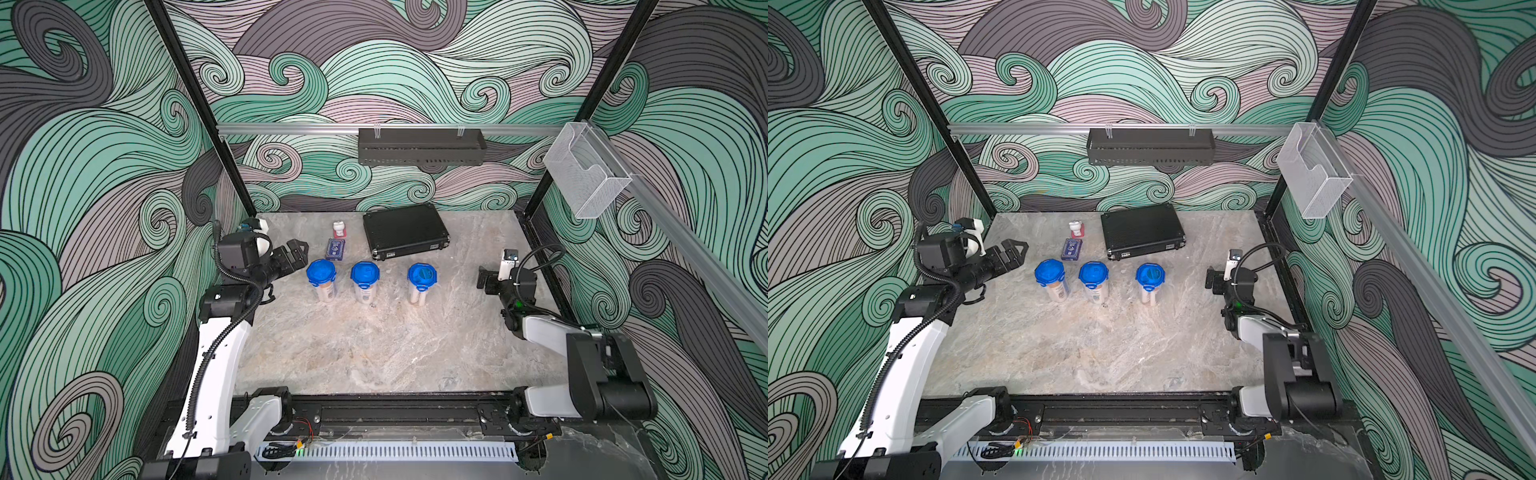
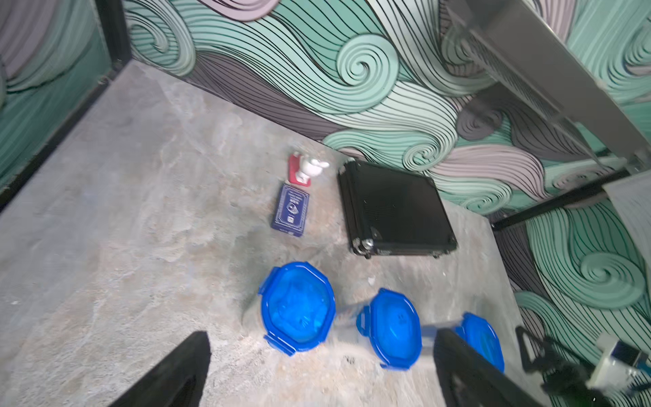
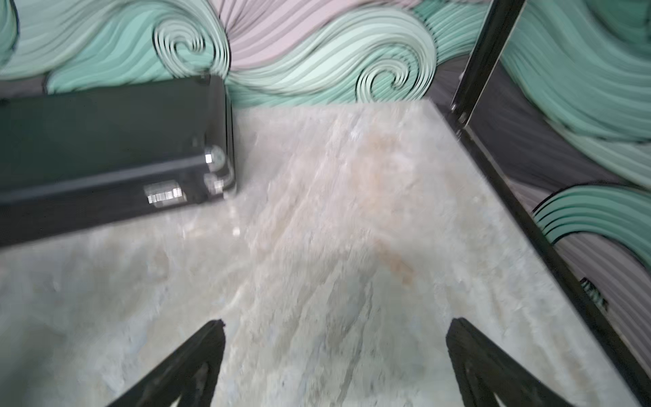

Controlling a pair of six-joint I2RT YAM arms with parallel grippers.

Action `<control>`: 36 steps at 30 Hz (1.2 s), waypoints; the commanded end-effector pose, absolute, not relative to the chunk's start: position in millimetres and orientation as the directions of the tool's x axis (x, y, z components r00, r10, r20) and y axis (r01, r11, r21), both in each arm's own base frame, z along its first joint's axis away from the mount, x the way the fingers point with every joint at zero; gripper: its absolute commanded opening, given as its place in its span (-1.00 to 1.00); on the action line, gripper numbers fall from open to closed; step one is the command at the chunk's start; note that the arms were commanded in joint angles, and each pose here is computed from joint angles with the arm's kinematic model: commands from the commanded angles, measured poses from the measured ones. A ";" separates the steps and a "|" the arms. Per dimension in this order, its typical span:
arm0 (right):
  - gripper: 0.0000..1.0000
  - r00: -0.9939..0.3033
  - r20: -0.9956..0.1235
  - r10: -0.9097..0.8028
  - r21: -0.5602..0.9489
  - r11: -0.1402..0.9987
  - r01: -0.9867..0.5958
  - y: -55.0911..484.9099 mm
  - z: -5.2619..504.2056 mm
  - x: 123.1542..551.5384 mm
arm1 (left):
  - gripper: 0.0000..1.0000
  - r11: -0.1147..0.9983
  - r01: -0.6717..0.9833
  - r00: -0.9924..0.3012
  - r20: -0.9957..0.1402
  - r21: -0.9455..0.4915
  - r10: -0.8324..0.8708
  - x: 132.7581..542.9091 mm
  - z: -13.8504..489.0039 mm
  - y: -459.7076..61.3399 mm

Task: Take out toiletry kits
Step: Move the container to the center of the board.

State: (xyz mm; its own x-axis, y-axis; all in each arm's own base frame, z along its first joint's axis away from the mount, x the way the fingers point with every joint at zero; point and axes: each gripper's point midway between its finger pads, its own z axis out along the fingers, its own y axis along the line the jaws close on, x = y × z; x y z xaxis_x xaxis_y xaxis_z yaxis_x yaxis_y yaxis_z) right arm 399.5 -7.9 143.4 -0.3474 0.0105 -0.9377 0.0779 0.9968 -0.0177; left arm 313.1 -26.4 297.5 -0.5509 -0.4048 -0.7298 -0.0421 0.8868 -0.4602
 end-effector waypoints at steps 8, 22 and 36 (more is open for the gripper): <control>0.98 -0.428 -0.844 0.324 0.402 0.910 -0.104 48.9 214.9 361.9 | 0.88 0.757 0.322 -0.721 -0.665 -0.569 -0.193 297.6 305.6 -114.9; 0.97 -0.558 -0.740 0.376 0.492 0.868 -0.068 62.4 211.7 298.1 | 0.91 0.784 0.539 -0.804 -0.466 -0.308 0.369 315.0 269.3 -229.5; 0.97 -0.608 -0.699 0.377 0.405 0.909 0.098 37.2 164.3 291.7 | 0.97 0.884 0.466 -0.841 -0.327 -0.036 0.430 359.9 223.7 -312.7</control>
